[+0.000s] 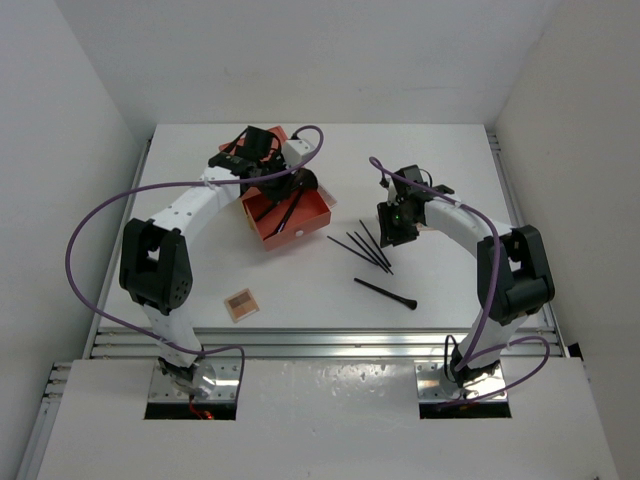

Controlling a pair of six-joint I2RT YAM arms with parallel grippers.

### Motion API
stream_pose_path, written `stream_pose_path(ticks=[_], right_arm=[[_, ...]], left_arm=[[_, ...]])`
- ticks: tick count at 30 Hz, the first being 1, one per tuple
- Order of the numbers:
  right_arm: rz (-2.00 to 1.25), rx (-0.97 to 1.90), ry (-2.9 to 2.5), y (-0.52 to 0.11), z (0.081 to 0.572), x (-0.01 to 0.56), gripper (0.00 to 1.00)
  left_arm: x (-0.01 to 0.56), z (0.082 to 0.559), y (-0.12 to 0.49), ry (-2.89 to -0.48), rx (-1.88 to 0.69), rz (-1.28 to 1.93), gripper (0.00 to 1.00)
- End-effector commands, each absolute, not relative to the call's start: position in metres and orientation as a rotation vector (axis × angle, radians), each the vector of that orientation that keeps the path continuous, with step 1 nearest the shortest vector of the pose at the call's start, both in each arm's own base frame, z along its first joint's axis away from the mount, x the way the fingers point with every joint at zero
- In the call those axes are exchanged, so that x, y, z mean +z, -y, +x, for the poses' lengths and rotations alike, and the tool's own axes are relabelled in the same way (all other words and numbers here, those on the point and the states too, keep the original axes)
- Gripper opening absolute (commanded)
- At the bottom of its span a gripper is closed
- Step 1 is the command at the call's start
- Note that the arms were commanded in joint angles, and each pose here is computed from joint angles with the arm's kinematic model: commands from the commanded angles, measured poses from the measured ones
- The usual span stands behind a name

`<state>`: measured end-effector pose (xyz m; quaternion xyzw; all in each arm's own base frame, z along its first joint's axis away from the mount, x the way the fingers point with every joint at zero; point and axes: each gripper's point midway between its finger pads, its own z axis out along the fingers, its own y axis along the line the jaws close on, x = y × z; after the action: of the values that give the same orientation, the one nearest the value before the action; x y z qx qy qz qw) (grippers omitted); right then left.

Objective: Organize the makeup

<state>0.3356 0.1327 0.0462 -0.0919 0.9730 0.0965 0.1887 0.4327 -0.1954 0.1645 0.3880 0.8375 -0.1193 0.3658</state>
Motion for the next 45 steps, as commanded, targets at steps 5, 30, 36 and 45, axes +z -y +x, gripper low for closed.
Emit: stream_pose_path(ticks=[5,30,36,45], right_arm=[[-0.359,0.275,-2.729,-0.148,0.355,0.038,0.39],[-0.484,-0.042,-2.830,-0.141,0.378,-0.019,0.25],[-0.514,-0.067,-2.854,-0.136,0.373,-0.025,0.00],[-0.588,0.065,-2.594,-0.149,0.402,0.064,0.00]], left_arm=[[0.147,0.432,0.186,-2.166,-0.341,0.932,0.00],[0.207,0.443,0.194,-2.098,-0.334,0.858,0.51],[0.224,0.437,0.203,-2.057,-0.368,0.916,0.49],[0.255,0.411,0.201,-1.702,-0.209,1.359,0.45]])
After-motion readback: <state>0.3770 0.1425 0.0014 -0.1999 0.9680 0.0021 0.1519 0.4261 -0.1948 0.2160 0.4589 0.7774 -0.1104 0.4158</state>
